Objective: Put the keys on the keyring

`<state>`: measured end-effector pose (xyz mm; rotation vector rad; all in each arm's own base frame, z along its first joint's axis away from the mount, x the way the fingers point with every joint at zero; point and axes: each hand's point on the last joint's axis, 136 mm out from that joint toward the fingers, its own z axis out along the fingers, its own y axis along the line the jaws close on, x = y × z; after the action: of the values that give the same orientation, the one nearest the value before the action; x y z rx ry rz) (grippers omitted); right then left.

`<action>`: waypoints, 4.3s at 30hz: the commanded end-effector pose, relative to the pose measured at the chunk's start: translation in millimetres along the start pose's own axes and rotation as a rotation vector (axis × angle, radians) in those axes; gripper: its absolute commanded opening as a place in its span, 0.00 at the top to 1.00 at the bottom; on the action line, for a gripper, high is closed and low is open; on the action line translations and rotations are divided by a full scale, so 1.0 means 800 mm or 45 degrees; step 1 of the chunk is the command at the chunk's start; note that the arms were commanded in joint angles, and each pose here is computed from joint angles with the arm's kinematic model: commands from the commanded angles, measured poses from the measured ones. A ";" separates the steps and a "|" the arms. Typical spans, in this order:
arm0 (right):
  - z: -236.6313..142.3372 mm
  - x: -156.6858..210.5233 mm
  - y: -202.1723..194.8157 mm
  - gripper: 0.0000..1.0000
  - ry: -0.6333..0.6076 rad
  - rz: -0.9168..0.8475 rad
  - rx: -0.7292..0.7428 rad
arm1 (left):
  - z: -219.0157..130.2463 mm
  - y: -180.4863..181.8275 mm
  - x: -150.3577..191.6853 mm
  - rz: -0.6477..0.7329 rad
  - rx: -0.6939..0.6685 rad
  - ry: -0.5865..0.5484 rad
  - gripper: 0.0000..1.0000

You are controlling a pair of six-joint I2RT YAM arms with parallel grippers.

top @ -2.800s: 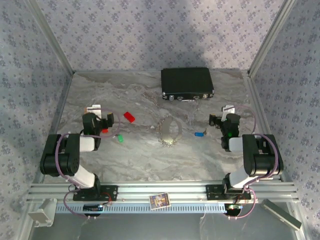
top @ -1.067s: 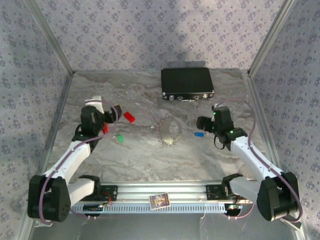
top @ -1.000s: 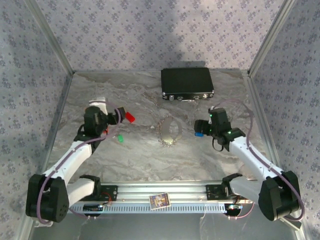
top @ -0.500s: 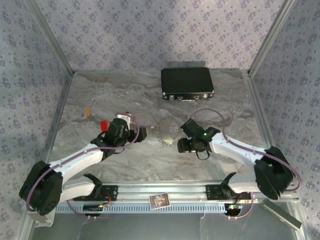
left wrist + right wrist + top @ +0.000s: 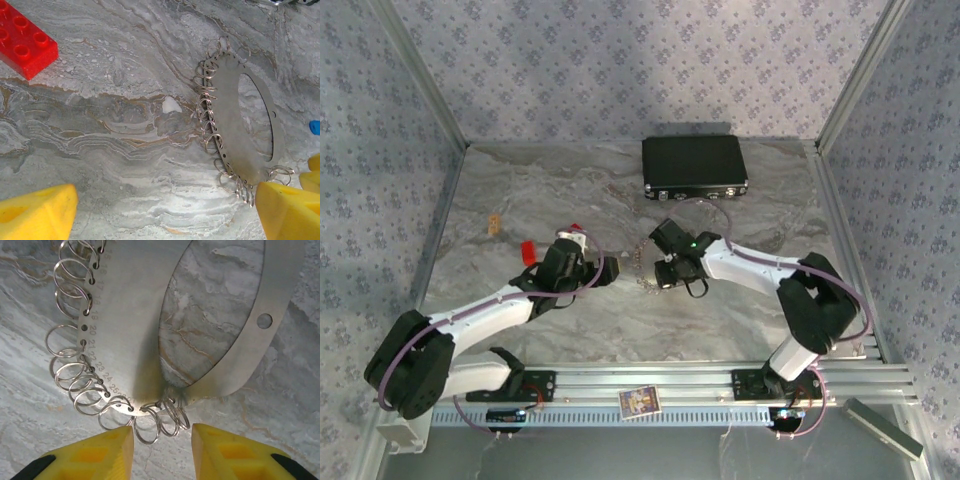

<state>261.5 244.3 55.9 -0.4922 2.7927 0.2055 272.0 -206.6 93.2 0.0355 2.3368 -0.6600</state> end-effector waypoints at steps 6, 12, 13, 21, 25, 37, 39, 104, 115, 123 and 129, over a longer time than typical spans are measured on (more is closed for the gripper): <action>0.012 0.012 -0.020 0.66 0.184 -0.114 0.146 | -0.004 -0.007 -0.008 -0.023 0.024 -0.046 0.09; 0.017 0.014 -0.027 0.69 0.204 -0.100 0.187 | -0.004 -0.008 -0.007 -0.039 0.027 -0.043 0.09; 0.018 0.015 -0.027 0.72 0.207 -0.100 0.185 | -0.004 -0.008 -0.007 -0.039 0.027 -0.043 0.09; 0.020 -0.007 -0.011 0.76 0.182 -0.109 0.125 | -0.005 -0.008 -0.005 -0.042 0.022 -0.040 0.09; 0.024 -0.006 -0.011 0.76 0.194 -0.108 0.131 | -0.005 -0.007 -0.005 -0.044 0.019 -0.039 0.09; 0.027 0.001 -0.020 0.82 0.237 -0.082 0.161 | -0.008 -0.010 -0.007 -0.037 0.017 -0.038 0.09; 0.027 0.001 -0.020 0.86 0.244 -0.074 0.155 | -0.011 -0.011 -0.010 -0.032 0.013 -0.048 0.09; 0.019 0.082 0.030 0.91 0.054 0.202 -0.131 | -0.047 0.010 -0.048 -0.167 -0.053 -0.347 0.10; 0.004 0.078 0.029 0.87 0.023 0.202 -0.132 | -0.047 0.009 -0.049 -0.170 -0.052 -0.347 0.10; 0.006 0.084 0.025 0.87 0.039 0.199 -0.112 | -0.048 0.009 -0.050 -0.180 -0.051 -0.349 0.11; 0.015 0.090 0.026 0.86 0.078 0.195 -0.106 | -0.048 0.008 -0.050 -0.188 -0.049 -0.352 0.11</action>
<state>199.0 249.8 31.6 -0.3097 2.8508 0.4005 277.9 -174.2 125.8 -0.2175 2.1383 -0.6202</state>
